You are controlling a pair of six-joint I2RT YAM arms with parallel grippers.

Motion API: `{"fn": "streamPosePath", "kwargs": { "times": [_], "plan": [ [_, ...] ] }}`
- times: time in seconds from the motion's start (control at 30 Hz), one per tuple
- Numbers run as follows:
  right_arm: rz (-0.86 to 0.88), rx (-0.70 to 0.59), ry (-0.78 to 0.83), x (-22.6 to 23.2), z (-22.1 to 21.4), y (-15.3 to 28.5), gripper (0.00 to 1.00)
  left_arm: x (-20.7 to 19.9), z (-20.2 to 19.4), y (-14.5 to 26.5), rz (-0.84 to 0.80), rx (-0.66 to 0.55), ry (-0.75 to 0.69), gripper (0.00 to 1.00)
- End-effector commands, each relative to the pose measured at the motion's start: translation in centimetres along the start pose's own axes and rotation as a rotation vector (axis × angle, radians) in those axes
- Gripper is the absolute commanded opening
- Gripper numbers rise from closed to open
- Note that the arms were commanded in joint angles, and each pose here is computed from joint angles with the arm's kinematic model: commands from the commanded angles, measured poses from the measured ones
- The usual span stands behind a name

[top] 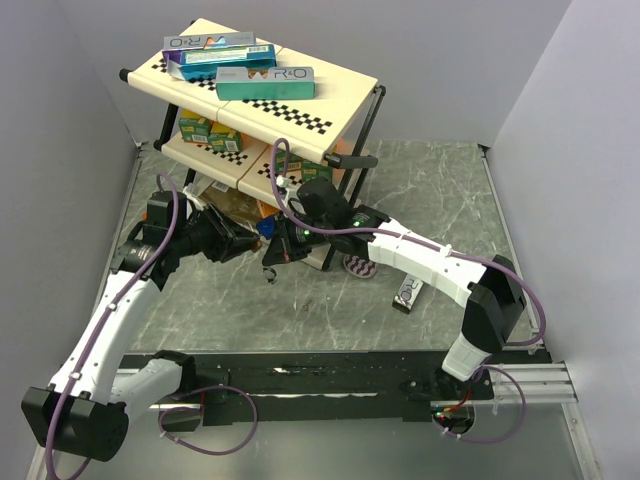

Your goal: Unlock with the key

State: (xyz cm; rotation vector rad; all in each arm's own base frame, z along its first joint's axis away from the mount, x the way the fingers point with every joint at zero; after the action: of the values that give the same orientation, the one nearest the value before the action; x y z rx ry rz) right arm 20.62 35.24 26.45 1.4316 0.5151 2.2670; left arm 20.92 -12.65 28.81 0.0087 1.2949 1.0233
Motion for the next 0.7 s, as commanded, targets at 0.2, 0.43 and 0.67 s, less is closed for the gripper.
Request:
{"fn": "streamPosePath", "kwargs": {
  "times": [0.2, 0.43, 0.67],
  "plan": [
    [0.049, 0.005, 0.011, 1.29, 0.02, 0.66, 0.00, -0.77, 0.44, 0.17, -0.050, -0.047, 0.011, 0.01],
    [0.049, 0.005, 0.017, 1.45, -0.02, 0.76, 0.00, -0.54, 0.41, -0.10, -0.041, -0.040, 0.018, 0.01],
    [0.051, 0.004, 0.023, 1.66, 0.05, 0.74, 0.00, -0.66, 0.34, 0.01, -0.056, -0.041, 0.010, 0.01]
  ]
}}
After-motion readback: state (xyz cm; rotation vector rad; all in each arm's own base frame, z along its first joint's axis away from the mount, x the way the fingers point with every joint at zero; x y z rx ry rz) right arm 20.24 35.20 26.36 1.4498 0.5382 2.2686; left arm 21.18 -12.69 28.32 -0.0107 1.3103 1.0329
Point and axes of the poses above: each gripper's point midway between its finger pads, its own y axis back along the fingers, its own x axis along the line the jaws close on, z = x × y, the point moved 7 cm from there along y, back along the fingers, and after that the axes turned 11 degrees about -y, right-handed, at the moved point
